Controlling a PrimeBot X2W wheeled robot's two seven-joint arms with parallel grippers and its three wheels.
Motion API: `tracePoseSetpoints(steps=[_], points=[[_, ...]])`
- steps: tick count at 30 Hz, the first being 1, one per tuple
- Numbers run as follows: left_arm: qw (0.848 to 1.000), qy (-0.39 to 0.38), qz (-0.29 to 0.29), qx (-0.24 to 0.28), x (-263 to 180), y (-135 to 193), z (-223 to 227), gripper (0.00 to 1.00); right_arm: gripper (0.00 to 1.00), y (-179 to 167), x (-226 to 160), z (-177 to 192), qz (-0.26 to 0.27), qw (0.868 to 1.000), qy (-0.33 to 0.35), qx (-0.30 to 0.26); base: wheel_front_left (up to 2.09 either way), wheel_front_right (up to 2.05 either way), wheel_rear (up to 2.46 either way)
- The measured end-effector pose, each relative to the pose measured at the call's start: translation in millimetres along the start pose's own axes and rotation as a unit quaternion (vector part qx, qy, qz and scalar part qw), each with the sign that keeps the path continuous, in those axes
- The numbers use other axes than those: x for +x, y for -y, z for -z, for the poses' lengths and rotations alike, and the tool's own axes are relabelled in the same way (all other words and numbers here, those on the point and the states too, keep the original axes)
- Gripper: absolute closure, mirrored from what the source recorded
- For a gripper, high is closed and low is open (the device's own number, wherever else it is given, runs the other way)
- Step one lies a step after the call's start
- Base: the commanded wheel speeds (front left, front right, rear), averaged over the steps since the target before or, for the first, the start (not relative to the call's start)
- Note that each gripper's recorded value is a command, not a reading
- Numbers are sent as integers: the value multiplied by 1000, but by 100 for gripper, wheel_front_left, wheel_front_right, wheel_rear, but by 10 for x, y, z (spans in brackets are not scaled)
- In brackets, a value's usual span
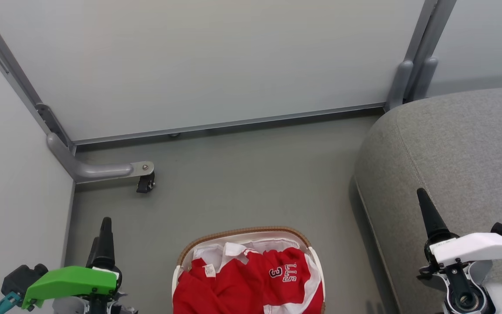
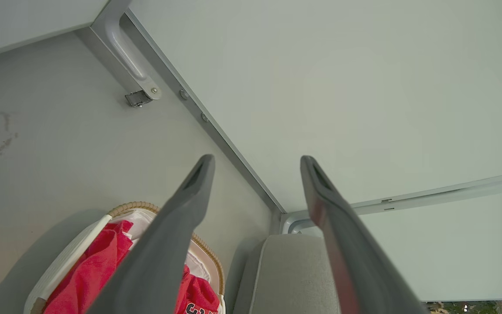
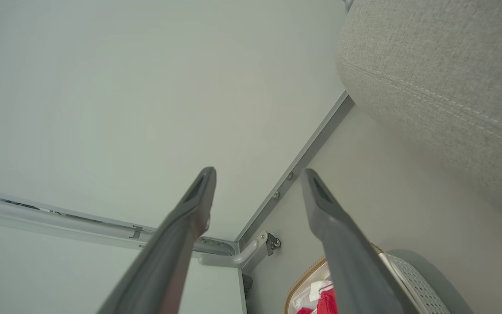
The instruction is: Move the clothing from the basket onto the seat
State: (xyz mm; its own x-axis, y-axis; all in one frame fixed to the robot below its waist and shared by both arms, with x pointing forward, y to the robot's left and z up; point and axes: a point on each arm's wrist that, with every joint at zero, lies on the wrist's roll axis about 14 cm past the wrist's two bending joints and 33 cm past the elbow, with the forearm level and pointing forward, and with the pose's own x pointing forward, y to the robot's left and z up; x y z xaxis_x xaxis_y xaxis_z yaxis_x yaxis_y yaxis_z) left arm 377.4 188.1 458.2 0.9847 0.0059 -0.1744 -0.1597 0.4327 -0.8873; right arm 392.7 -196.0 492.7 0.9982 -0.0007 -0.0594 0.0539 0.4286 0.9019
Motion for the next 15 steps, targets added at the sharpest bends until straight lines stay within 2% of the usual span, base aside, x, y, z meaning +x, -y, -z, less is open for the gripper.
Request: tracePoseSetpoints(steps=[3, 15], points=[[999, -6, -10, 39, -2, -37, 47, 0, 0, -11, 1, 10, -2, 999, 0, -35, 0, 0, 0], [991, -16, -17, 135, 2, -50, 153, 0, 0, -52, -4, 35, -10, 992, 0, -128, 0, 0, 0]])
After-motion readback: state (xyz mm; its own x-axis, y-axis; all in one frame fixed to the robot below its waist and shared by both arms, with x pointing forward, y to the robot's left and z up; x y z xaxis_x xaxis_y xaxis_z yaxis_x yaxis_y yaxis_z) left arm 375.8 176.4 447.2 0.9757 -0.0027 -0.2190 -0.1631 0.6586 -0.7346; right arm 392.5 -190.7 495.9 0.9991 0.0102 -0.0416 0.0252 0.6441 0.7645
